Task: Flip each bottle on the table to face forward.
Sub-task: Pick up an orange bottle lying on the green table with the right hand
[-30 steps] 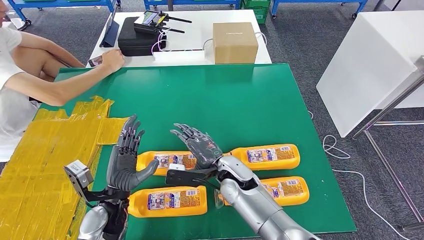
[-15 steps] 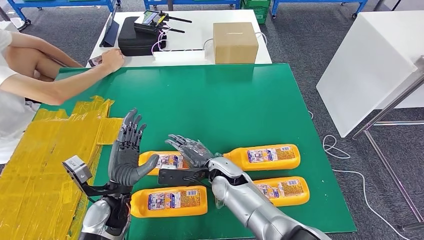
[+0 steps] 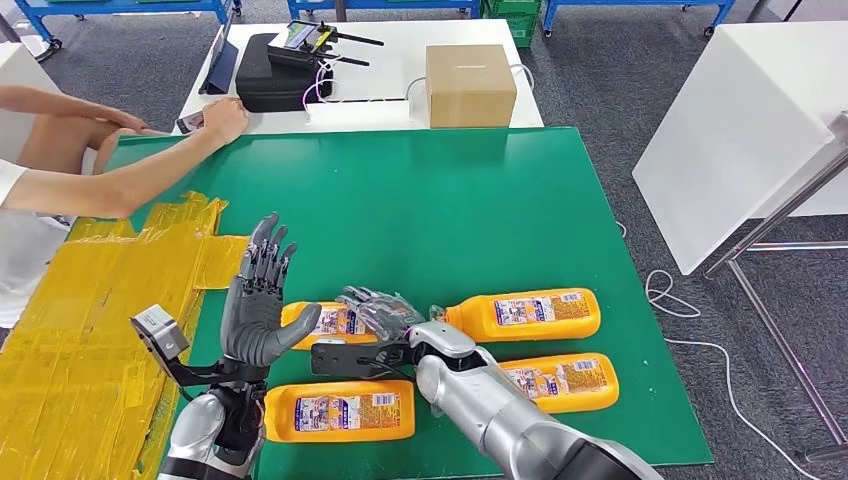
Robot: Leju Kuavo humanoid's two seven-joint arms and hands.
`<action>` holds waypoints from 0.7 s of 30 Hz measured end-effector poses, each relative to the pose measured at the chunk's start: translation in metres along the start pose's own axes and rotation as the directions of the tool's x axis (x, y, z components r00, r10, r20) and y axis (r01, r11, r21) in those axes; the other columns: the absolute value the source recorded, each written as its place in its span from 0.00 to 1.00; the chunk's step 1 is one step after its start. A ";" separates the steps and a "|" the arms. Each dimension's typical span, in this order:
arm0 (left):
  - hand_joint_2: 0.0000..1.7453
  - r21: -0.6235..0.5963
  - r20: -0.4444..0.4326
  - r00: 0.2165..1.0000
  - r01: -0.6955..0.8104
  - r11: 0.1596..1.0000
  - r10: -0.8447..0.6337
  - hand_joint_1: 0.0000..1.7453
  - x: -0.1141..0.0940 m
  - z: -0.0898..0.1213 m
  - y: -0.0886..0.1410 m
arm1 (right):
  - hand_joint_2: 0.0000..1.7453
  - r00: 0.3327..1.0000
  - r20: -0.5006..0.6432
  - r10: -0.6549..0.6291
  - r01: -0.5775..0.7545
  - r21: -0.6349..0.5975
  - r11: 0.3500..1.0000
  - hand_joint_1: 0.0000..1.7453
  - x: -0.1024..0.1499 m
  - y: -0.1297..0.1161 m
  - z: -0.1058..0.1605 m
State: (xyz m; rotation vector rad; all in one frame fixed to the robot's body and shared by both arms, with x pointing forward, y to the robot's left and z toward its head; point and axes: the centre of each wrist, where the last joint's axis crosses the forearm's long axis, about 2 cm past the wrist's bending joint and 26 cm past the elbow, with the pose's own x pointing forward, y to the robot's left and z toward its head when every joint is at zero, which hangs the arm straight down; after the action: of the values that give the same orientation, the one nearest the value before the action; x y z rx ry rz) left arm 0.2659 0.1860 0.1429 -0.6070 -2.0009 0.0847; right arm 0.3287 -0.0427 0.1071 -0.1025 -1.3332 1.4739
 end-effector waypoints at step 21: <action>1.00 0.012 -0.006 1.000 0.008 1.000 -0.008 0.00 -0.002 -0.001 -0.001 | 1.00 0.967 -0.193 0.165 -0.159 0.044 0.986 0.78 0.009 -0.004 -0.006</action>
State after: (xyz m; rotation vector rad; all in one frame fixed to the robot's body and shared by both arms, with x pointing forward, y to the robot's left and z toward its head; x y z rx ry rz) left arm 0.2672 0.1842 0.1426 -0.5912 -1.9956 0.0896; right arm 0.3314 -0.0337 0.1132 -0.3378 -1.1653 1.5750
